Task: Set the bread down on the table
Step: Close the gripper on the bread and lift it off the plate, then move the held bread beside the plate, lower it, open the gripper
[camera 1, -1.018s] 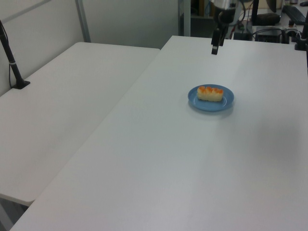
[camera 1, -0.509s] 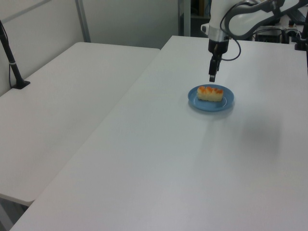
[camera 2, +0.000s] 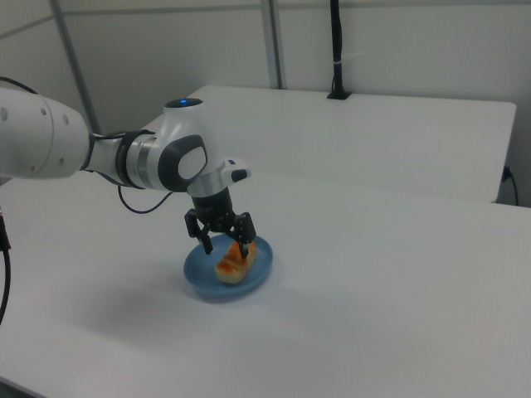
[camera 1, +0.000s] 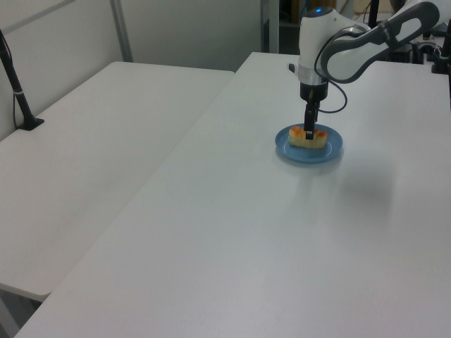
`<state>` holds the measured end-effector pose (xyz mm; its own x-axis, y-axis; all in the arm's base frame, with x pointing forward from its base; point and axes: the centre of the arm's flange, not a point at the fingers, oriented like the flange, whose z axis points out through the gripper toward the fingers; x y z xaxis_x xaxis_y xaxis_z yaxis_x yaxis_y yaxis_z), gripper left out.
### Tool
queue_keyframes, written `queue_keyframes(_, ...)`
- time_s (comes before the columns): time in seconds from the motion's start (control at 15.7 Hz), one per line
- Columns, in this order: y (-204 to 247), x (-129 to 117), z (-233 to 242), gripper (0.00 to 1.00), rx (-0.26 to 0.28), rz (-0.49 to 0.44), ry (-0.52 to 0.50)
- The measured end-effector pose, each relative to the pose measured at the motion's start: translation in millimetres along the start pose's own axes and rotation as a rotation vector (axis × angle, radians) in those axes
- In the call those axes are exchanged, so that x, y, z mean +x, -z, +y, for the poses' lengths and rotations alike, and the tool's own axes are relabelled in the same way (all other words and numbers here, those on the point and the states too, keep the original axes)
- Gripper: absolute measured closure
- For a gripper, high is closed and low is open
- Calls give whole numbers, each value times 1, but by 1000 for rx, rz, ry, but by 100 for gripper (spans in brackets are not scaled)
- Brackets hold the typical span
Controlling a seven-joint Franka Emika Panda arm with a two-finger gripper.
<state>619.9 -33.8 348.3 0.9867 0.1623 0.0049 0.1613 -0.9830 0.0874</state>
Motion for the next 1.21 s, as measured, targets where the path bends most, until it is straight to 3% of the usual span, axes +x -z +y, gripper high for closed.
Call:
queue_keyframes(0.19,-5,1,-6,34,2,-7,10)
queue_keyframes(0.25,-5,2,-7,40,1,-8,13)
queue_keyframes(0.38,-5,2,-7,41,-11,-9,23)
queue_keyframes(0.57,-4,2,-6,71,-21,-9,30)
queue_keyframes(0.83,4,6,-1,82,-26,9,21)
queue_keyframes(1.21,49,28,16,84,-48,105,-2)
